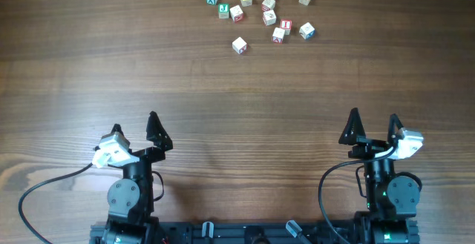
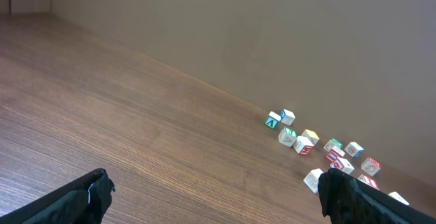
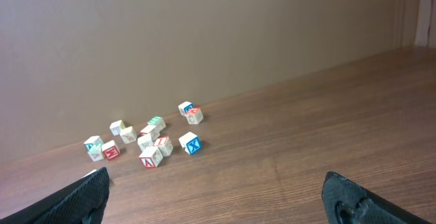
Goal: Form a tower
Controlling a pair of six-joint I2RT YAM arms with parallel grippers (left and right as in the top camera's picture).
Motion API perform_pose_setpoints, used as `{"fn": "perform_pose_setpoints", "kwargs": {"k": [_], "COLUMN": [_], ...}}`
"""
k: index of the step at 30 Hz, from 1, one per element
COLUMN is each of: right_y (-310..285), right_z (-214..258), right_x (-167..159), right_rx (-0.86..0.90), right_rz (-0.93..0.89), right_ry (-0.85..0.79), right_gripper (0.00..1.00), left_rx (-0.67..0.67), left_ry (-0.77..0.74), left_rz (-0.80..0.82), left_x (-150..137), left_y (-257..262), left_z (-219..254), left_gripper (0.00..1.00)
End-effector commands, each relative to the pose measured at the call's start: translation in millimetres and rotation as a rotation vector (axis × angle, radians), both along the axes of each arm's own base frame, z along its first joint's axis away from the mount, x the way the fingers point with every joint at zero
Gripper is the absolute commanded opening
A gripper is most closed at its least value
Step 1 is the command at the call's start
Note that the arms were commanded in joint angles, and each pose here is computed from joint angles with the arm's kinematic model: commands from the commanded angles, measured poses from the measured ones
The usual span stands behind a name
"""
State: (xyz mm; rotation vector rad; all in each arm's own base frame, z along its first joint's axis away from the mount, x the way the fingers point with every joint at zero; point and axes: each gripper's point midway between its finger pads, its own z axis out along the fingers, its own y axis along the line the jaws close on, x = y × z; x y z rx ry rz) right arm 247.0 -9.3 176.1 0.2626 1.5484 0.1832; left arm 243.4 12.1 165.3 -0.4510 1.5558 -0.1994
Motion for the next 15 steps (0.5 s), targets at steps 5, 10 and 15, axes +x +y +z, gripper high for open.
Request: {"fn": "perform_pose_setpoints", "kwargs": {"k": [5,10,15], "right_y": [-3.3,-3.2,-3.2], "right_z": [2.3,2.3,2.3], "right_x": [-0.6,-0.6,-0.6], "right_rx": [0.006,0.006,0.006], "right_rz": [-0.017,-0.017,-0.017], "right_ry": [-0.011,-0.011,-0.011], "right_gripper": [1.00,1.00,1.00], "left_rx": [0.009,0.012,0.014], "left_ry": [-0.001,0.018,0.034], "left_rz": [-0.070,-0.070,-0.070], "left_x": [1.1,2.0,2.7], "left_y": [-12.2,-12.3,-12.5], "left_z": [-1.2,-5.3,-9.0], "left_gripper": [1.00,1.00,1.00]}}
